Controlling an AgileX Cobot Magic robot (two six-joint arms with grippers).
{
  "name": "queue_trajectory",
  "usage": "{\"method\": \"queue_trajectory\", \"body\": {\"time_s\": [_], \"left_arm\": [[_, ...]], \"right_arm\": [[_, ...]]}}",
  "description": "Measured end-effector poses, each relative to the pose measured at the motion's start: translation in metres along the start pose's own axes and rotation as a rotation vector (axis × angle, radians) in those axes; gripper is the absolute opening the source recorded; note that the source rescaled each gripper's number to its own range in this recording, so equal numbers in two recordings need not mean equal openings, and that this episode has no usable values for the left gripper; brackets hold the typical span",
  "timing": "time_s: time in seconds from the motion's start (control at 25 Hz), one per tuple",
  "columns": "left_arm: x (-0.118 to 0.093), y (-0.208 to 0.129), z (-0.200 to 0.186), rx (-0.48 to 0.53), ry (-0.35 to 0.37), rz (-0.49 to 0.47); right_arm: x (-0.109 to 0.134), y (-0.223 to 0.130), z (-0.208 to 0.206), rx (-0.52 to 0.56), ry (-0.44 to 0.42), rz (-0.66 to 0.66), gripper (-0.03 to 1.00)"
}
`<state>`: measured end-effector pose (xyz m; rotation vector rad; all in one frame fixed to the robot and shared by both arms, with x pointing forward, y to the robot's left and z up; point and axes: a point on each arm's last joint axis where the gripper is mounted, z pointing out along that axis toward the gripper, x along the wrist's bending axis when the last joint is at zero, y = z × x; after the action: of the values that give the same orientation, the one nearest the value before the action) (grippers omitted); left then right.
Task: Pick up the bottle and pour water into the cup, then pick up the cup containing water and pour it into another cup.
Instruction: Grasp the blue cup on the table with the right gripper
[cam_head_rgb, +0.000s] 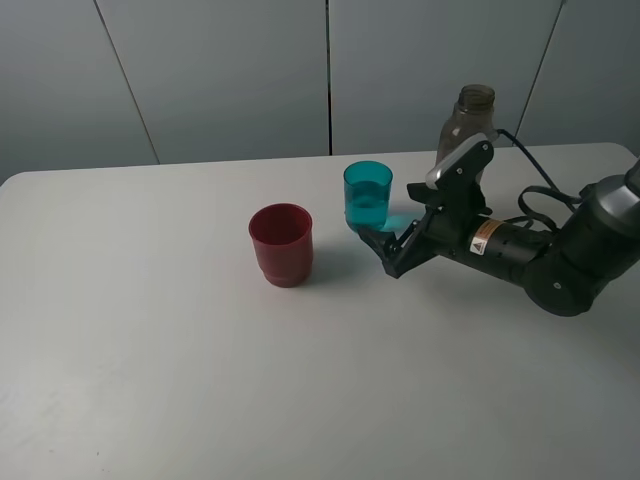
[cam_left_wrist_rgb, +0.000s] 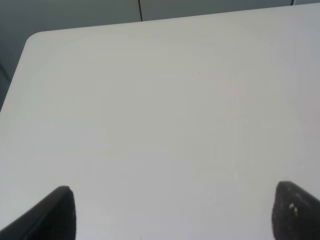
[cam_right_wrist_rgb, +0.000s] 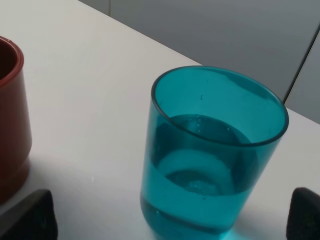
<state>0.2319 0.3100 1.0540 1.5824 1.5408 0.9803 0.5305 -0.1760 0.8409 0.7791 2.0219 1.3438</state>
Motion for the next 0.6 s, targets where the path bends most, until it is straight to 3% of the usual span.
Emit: {"method": "queue_trajectory", "body": {"time_s": [0.32,0.6], "left_arm": [[0.0,0.0,0.0,0.0,0.0,0.0],[0.0,0.0,0.0,0.0,0.0,0.0]], "right_arm": [[0.001,0.003,0.014,-0.004,-0.11,0.014,1.0],[0.007,-0.002,0.025,0.011,-0.1,0.002,1.0]]}}
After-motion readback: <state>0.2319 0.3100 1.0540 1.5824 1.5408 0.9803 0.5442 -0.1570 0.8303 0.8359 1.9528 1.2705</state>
